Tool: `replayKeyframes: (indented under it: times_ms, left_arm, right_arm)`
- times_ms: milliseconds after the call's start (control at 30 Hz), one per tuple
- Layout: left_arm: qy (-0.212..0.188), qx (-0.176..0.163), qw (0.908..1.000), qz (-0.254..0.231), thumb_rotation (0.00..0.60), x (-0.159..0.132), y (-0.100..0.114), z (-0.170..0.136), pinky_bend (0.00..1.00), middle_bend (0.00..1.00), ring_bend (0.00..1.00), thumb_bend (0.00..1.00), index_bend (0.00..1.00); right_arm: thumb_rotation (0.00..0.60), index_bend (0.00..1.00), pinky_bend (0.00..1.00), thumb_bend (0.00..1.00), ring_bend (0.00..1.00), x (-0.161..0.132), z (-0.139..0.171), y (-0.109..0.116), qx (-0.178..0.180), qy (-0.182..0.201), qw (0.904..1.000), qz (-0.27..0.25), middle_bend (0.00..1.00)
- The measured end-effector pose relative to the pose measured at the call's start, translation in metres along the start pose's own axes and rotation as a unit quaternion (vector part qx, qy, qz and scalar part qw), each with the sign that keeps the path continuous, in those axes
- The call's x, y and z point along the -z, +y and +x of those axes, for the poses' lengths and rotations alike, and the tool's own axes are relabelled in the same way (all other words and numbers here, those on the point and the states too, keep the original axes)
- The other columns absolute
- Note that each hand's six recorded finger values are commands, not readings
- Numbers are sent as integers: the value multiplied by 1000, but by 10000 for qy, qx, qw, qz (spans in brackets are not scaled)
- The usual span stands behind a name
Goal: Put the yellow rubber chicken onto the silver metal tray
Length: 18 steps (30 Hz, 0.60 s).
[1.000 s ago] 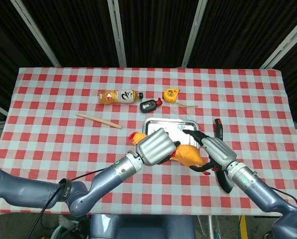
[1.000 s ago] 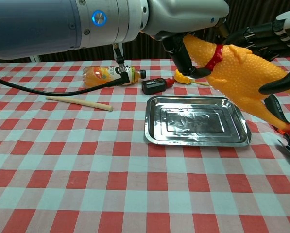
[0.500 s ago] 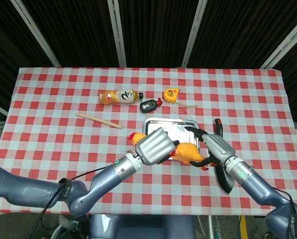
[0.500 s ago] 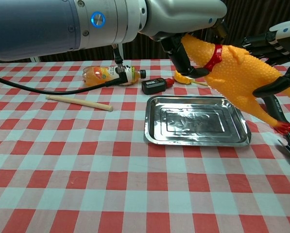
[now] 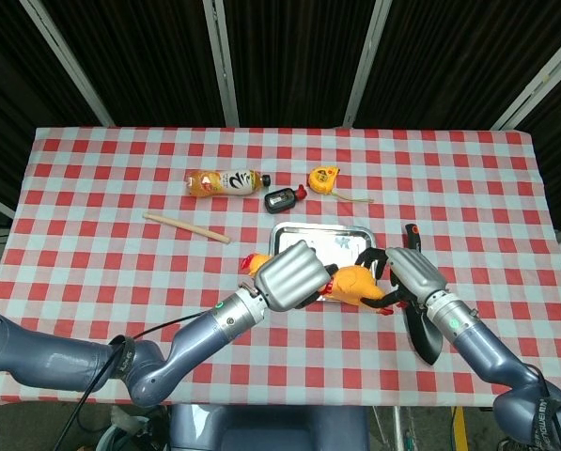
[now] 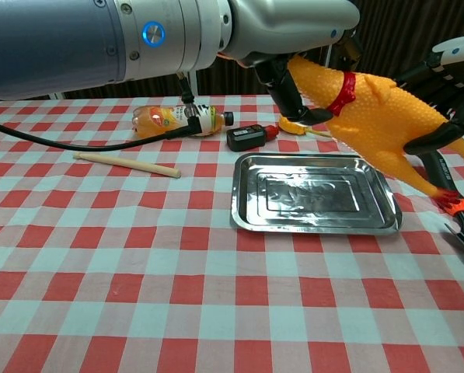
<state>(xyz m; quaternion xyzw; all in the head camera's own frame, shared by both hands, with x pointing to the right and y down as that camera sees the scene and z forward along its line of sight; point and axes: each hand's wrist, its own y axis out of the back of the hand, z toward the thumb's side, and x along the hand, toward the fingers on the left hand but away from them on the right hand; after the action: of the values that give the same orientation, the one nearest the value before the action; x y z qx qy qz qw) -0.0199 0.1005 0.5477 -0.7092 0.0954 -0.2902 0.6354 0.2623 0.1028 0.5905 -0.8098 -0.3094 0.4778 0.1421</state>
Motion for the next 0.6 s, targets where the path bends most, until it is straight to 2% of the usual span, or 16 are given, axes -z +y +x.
replayKeyframes:
  times_ms: [100, 200, 300, 367, 467, 600]
  left_arm:
    - [5, -12, 10000, -18, 600, 1, 0, 0, 726, 716, 648, 648, 599]
    - [-2, -20, 10000, -24, 600, 1, -1, 0, 726, 715, 648, 645, 598]
    - [-15, -8, 10000, -23, 600, 0, -3, 0, 726, 715, 647, 645, 597]
    - [-23, -16, 10000, -32, 600, 0, -5, 1, 726, 715, 647, 645, 597]
    - [-27, -39, 10000, -60, 600, -1, -5, 1, 726, 715, 647, 645, 597]
    - [-6, -67, 10000, -69, 600, 1, -7, 1, 726, 715, 647, 645, 596]
  right_arm:
    - [600, 741, 724, 283, 624, 2, -1, 1, 74, -78, 9999, 47, 592]
    - [600, 844, 797, 367, 715, 2, -1, 1, 144, -114, 9998, 111, 684]
    - [600, 956, 884, 516, 815, 2, -1, 0, 190, -138, 9996, 148, 785]
    - [600, 985, 915, 584, 850, 1, -2, -1, 218, -133, 9995, 179, 820]
    - [600, 1000, 982, 755, 919, 0, -2, -2, 263, -132, 9993, 224, 893]
    - [600, 1000, 998, 801, 936, -1, -1, -1, 358, -140, 9990, 219, 911]
